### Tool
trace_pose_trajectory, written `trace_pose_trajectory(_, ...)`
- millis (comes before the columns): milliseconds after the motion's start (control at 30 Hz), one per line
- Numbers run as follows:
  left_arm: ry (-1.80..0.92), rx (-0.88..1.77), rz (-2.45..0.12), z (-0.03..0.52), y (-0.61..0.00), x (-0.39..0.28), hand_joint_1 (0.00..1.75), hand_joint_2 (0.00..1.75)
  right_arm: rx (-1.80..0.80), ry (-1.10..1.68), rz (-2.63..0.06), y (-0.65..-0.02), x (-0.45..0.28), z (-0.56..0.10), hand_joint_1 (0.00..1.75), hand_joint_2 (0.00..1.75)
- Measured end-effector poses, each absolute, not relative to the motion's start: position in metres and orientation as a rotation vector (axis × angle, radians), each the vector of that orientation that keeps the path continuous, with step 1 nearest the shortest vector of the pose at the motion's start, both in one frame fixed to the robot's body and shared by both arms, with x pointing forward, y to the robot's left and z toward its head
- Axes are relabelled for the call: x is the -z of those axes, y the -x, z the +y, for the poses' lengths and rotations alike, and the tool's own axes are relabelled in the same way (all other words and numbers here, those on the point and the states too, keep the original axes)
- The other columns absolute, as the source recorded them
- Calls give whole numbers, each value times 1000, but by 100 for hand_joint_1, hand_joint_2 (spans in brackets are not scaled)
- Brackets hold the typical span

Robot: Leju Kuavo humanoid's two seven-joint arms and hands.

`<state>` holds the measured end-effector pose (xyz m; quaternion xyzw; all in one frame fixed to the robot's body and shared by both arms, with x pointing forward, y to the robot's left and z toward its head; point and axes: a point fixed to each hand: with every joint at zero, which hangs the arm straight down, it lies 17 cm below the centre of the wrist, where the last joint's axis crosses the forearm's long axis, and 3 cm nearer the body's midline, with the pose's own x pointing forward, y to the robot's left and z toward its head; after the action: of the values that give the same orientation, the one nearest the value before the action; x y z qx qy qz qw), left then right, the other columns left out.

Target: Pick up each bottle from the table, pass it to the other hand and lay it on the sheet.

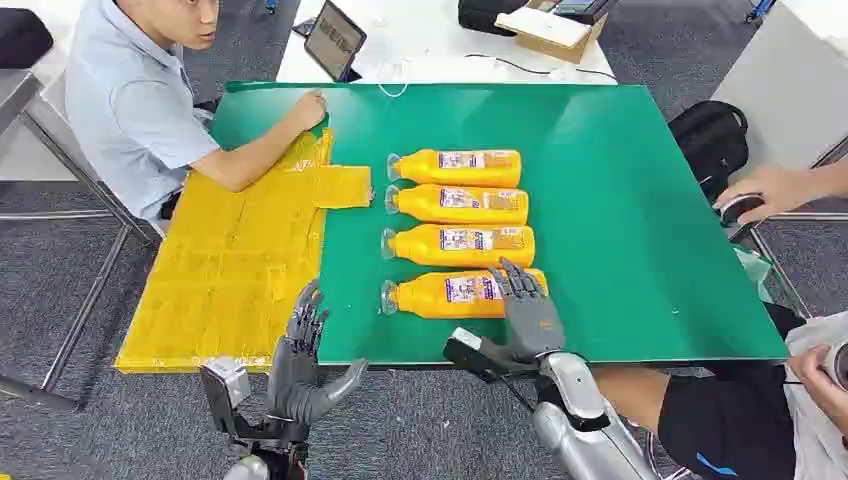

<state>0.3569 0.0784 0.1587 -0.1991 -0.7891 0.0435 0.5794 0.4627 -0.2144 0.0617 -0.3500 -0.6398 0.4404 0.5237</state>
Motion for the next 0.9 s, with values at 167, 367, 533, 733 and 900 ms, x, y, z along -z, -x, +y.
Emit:
trace_pose_trajectory(167, 476, -92, -1837, 77, -357, -158, 0, 175, -1097, 880, -1477, -475, -54, -229, 0, 175)
trace_pose_trajectory(367, 491, -91, -1825, 75, -359, -158, 0, 175, -1156, 858, -1484, -486, -48, -224, 0, 175)
trace_pose_trajectory(533, 501, -94, -1833, 75, -362, -163, 0, 175, -1221, 851, -1517, -487, -46, -204, 0, 175)
trace_pose_trajectory(733, 504, -93, -1837, 75, -362, -164, 0, 175, -1258, 816, -1506, -494, -43, -192, 0, 175)
trace_pose_trajectory(900, 506, -92, -1836, 74, -364, -164, 0, 175, -1263, 756, -1499, -497, -38, -185, 0, 175)
